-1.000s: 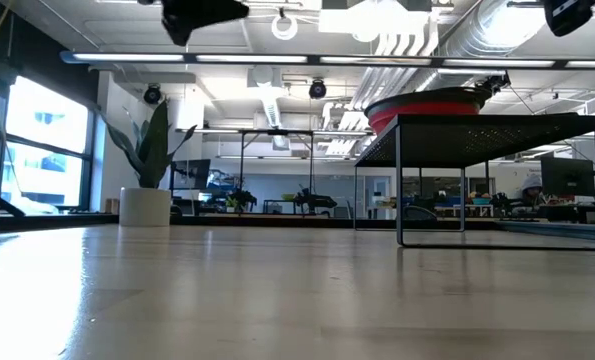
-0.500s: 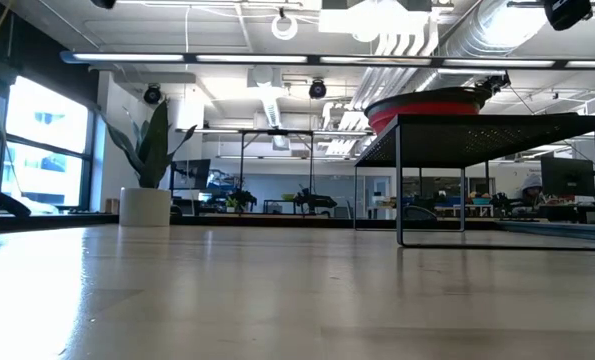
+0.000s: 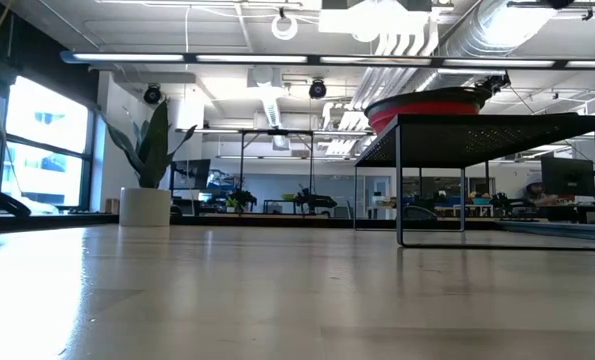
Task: Pick & Place Fruit
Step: Put the pear into the strainer bowl on the shelf
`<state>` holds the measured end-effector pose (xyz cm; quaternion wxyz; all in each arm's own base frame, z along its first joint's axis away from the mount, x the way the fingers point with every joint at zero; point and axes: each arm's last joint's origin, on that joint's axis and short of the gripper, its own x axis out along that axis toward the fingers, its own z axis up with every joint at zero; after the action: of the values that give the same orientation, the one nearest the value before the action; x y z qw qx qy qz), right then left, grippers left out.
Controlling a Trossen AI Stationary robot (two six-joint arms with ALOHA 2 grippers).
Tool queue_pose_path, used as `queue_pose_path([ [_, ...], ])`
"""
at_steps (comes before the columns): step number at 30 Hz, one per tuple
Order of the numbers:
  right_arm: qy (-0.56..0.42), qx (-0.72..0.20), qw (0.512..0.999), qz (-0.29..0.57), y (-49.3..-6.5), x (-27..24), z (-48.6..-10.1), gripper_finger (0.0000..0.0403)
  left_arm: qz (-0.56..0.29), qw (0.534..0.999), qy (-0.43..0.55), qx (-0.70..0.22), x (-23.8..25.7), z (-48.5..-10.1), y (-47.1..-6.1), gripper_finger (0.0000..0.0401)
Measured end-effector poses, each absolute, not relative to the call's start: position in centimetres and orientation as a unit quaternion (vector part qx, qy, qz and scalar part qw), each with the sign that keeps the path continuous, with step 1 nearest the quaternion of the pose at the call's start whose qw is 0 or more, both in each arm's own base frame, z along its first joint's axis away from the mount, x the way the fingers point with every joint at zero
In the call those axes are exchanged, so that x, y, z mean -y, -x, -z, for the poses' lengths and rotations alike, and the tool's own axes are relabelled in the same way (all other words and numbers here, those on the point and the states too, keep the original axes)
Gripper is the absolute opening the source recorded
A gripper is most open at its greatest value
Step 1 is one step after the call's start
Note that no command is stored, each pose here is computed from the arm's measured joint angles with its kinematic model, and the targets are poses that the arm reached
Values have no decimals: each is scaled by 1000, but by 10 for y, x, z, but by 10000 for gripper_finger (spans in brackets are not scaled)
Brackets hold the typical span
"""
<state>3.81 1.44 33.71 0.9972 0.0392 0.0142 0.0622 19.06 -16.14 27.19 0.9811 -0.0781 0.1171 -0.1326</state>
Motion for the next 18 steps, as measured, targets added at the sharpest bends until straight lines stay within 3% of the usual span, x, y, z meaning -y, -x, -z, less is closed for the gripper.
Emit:
queue_pose_path([
  [18,-18,-51,997,-63,-107,-94,-337,3,133,981,82,-112,162,-273,-191,269],
])
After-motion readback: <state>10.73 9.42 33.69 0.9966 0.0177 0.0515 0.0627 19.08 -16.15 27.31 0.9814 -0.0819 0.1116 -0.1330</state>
